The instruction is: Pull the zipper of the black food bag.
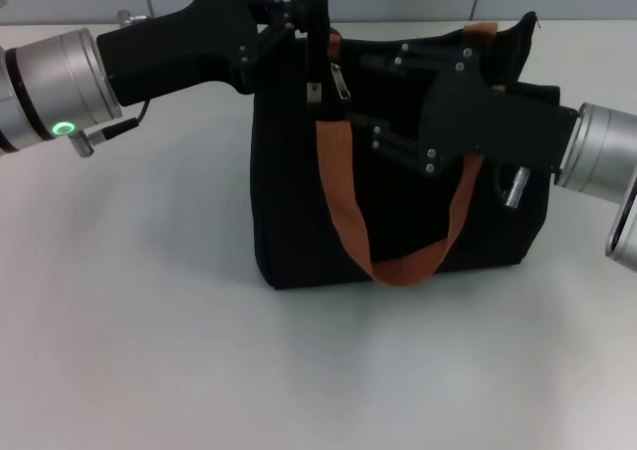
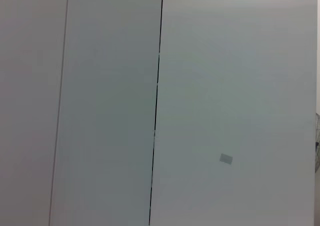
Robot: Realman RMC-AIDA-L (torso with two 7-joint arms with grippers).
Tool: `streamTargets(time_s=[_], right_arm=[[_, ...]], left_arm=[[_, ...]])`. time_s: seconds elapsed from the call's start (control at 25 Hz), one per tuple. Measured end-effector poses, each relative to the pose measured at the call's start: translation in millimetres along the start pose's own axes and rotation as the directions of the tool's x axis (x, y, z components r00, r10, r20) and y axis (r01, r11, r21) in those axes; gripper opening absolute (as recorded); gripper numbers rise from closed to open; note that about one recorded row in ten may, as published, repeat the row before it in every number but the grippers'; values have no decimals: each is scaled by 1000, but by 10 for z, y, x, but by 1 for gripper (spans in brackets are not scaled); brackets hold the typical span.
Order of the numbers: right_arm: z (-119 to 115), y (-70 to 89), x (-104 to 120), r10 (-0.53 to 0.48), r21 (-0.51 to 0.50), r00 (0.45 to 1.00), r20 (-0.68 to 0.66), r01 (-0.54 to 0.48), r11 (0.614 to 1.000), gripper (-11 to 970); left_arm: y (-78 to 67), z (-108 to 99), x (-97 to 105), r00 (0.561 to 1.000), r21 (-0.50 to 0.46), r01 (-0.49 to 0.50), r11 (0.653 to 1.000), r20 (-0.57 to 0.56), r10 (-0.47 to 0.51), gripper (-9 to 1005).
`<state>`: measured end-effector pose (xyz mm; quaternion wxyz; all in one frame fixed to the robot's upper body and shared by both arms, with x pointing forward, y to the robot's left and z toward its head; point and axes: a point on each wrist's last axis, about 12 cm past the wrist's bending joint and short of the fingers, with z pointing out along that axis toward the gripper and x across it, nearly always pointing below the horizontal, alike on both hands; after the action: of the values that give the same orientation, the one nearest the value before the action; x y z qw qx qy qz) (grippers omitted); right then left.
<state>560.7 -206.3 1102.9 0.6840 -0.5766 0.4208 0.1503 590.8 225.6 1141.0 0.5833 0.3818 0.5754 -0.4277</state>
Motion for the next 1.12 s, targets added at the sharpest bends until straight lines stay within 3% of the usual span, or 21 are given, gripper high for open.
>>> streamTargets(time_s=[0.44,1.12], right_arm=[[103,23,-39,-45,47,999,26,44,998,481],[-2,-46,-38,-7,155,999,31,2,988,478]], left_arm=[[-7,10,-1,1000,6,-1,1000,1,1,20],[-9,5,3,1000,5,-7,1000,2,7,20]])
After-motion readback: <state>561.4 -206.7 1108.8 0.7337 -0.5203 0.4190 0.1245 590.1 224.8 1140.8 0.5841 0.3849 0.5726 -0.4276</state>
